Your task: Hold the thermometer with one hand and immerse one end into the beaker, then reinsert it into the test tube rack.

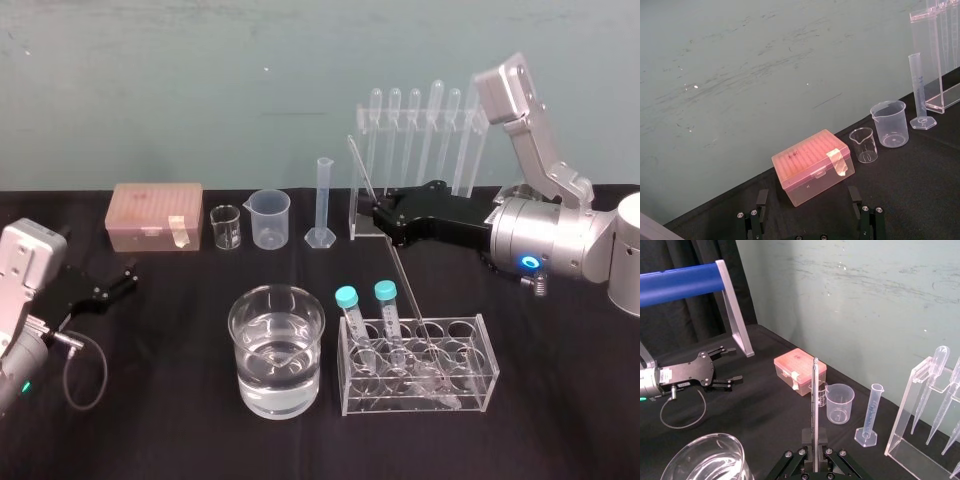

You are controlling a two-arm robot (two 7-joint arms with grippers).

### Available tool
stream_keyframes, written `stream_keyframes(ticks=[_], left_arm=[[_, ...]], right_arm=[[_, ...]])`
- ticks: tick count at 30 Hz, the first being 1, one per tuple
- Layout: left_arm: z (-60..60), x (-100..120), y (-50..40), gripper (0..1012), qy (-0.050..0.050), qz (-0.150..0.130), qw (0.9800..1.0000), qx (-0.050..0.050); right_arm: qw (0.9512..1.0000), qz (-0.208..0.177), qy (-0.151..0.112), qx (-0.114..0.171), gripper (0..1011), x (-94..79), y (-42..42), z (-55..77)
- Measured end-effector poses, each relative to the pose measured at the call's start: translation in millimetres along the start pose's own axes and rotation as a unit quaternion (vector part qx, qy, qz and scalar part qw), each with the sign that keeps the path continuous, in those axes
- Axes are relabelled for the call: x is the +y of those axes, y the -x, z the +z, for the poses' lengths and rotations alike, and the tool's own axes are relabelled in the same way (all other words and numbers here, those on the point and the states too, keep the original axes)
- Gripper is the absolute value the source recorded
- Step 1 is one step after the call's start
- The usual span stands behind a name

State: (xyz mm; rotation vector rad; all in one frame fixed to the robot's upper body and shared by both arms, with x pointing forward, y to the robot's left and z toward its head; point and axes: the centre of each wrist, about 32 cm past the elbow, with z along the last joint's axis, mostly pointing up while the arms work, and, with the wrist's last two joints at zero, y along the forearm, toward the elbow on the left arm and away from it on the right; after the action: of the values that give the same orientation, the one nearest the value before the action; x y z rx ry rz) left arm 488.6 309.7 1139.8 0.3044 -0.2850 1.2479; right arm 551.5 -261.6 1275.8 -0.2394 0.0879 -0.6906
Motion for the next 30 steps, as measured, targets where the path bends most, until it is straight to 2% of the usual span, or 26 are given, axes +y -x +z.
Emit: stream_keyframes(ticks=[5,12,15,19,26,30], left_arm=[[0.0,0,0.0,1008,0.000,0.000,1.0000,0.000],[0.0,0,0.0,1008,0.000,0.000,1.0000,0.000],[0.0,0,0.0,1008,0.000,0.000,1.0000,0.000],[0.0,0,0.0,1008,0.000,0.000,1.0000,0.000],[0.0,0,0.0,1008,0.000,0.000,1.0000,0.000],[0.0,0,0.0,1008,0.000,0.000,1.0000,0.000]], right_arm=[[0.9998,0.000,-0.018,0.004,56,-2.7,3.4,-2.7],[0.9968,-0.008,-0.079,-0.014,56,-13.2,11.3,-12.0],[0.9933,-0.012,-0.112,-0.025,56,-21.9,16.2,-22.0],[0.9897,-0.015,-0.140,-0.025,56,-30.5,19.1,-34.9],[0.9835,-0.020,-0.179,-0.020,56,-44.4,23.1,-55.9],[0.9815,-0.023,-0.189,-0.022,56,-49.0,23.8,-60.2]])
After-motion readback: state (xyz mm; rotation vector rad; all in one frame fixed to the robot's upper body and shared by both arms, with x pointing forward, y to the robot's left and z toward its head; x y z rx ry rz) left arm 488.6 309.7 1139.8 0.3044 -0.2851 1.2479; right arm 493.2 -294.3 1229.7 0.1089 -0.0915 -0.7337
